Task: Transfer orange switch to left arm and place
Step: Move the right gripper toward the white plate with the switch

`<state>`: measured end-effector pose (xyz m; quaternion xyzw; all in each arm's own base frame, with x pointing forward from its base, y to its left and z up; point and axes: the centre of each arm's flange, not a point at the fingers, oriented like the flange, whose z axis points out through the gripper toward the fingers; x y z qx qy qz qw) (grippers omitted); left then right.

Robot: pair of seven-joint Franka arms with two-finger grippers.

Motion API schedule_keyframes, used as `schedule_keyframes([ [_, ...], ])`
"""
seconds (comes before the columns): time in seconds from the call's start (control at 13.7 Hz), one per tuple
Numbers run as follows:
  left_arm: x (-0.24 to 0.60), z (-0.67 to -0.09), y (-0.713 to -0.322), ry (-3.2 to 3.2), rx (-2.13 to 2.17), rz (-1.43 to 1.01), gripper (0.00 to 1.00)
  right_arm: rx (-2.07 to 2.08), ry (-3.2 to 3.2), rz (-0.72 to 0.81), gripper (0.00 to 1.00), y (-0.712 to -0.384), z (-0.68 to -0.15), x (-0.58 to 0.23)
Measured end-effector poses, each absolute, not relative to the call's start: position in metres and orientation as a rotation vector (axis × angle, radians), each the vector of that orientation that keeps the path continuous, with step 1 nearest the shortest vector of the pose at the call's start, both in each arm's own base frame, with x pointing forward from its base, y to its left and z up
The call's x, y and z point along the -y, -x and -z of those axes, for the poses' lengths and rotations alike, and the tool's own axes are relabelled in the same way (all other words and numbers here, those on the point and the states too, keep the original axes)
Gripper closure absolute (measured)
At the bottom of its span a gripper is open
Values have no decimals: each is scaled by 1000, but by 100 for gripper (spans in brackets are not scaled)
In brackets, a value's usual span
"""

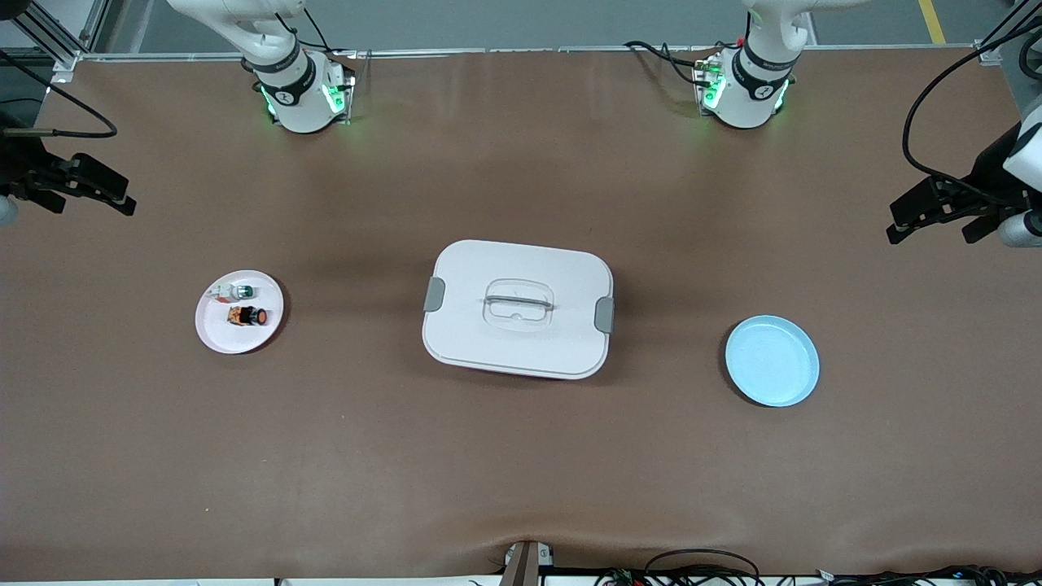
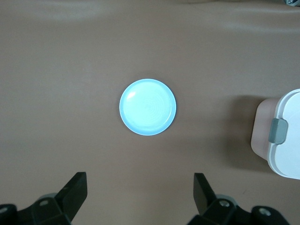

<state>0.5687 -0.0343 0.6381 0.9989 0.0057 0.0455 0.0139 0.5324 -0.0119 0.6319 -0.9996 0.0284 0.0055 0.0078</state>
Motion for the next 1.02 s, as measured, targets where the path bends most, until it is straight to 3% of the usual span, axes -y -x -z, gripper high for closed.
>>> schedule_keyframes([
  [1.02, 34, -638, -569, -3111, -19, -141, 0, -105, 3123, -46, 0, -531, -630, 18],
])
